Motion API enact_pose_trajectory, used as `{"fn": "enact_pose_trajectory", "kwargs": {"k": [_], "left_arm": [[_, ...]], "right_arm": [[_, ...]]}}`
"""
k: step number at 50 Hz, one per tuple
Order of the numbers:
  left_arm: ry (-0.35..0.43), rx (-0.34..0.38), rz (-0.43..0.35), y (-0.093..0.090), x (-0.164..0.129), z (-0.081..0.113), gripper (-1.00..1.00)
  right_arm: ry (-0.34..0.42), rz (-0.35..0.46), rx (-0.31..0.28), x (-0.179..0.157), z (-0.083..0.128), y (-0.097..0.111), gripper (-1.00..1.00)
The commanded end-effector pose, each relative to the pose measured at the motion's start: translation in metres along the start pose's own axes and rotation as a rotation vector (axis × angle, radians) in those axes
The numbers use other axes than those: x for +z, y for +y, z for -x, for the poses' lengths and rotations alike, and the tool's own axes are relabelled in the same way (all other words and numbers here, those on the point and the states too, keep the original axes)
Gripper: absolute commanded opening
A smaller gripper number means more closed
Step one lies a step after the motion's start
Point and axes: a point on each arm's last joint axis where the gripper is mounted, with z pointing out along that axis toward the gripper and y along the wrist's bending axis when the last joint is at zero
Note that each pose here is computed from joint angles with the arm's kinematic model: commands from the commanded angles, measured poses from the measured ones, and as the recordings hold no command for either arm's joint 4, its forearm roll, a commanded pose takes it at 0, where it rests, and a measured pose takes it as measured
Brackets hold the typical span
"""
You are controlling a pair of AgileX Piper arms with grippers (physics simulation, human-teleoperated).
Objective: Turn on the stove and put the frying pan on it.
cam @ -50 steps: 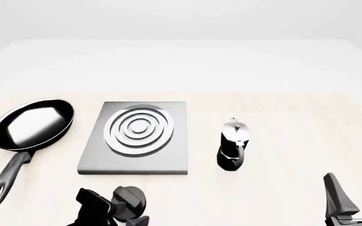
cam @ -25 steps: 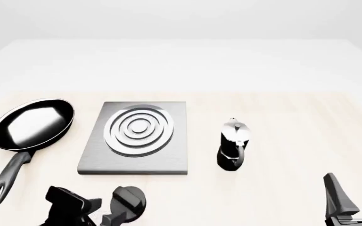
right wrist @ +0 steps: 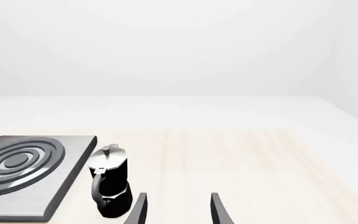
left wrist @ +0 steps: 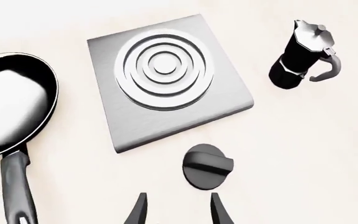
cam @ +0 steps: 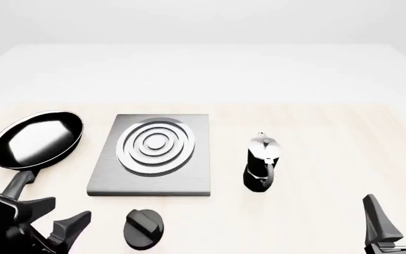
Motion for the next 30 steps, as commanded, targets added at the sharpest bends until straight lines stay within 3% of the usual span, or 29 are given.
{"fn": "enact_pose_trajectory", "kwargs": {"k": [1,6,7,10,18,23,30], "left_arm": [[-0.051,0.040,0.105,0.008,-0.037,0.021,1.00],[-0.034,0.018,0.169,0.013,-0.039,0.020,1.00],[0.006,0.043,0.183,0.015,-0.033,0.017,1.00],[-0.026,0.039,0.219,0.017,-0.041,0.023,1.00],[-0.026,0.037,0.310,0.021,-0.055,0.026,1.00],[-0.037,0.043,0.376,0.022,-0.071,0.038,1.00],[-0.038,0.050,0.394,0.021,-0.079,0.043,1.00]], "right_arm": [[0.000,0.000,0.000,0.000,0.000,0.000,1.00],[0.000,0.000,0.000,0.000,0.000,0.000,1.00],[0.000,0.000,0.000,0.000,0.000,0.000,1.00],[0.000,0.000,0.000,0.000,0.000,0.000,1.00],[0.000,0.000,0.000,0.000,0.000,0.000,1.00],[0.000,0.000,0.000,0.000,0.000,0.000,1.00],[0.000,0.000,0.000,0.000,0.000,0.000,1.00]]}}
